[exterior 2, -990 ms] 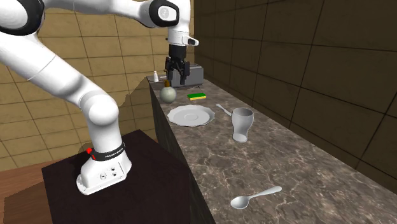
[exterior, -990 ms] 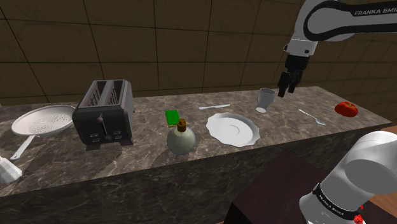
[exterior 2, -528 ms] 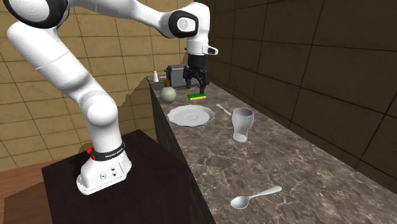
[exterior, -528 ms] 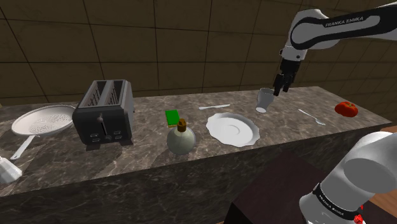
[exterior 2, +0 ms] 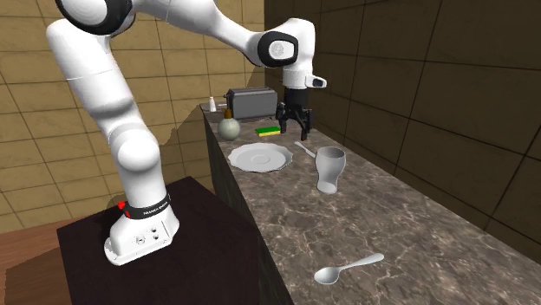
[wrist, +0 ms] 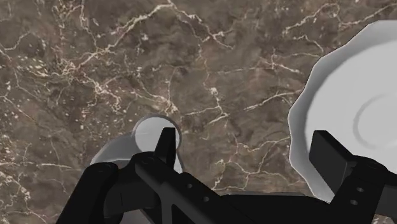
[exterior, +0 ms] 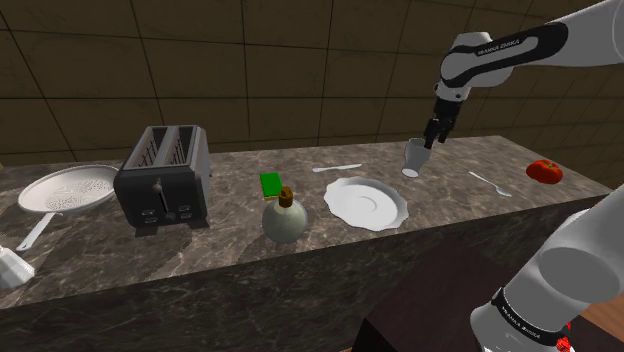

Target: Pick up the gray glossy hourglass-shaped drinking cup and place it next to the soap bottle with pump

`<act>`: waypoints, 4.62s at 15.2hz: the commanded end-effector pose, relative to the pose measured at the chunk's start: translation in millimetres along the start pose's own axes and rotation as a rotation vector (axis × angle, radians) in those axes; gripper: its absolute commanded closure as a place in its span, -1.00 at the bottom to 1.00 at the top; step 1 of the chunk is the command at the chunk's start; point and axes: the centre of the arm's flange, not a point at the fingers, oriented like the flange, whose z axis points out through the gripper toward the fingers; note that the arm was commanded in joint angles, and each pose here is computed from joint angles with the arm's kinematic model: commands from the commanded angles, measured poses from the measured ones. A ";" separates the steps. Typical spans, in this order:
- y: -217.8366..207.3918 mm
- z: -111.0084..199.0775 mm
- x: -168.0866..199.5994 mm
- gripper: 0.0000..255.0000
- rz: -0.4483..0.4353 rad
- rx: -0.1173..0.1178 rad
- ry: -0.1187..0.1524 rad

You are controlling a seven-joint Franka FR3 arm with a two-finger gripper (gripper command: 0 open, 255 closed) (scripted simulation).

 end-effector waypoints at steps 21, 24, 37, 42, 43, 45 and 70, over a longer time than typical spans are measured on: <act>137.6 83.7 86.4 -1.00 0.006 -0.046 0.051; 137.6 83.7 86.4 -1.00 0.006 -0.046 0.051; 137.6 83.9 86.2 1.00 0.006 -0.046 0.051; 137.7 62.6 85.5 1.00 0.006 -0.046 0.051; 137.8 57.3 85.3 1.00 0.006 -0.046 0.051; 137.8 46.8 84.9 1.00 0.006 -0.046 0.051; 138.6 -85.1 79.4 1.00 0.006 -0.046 0.051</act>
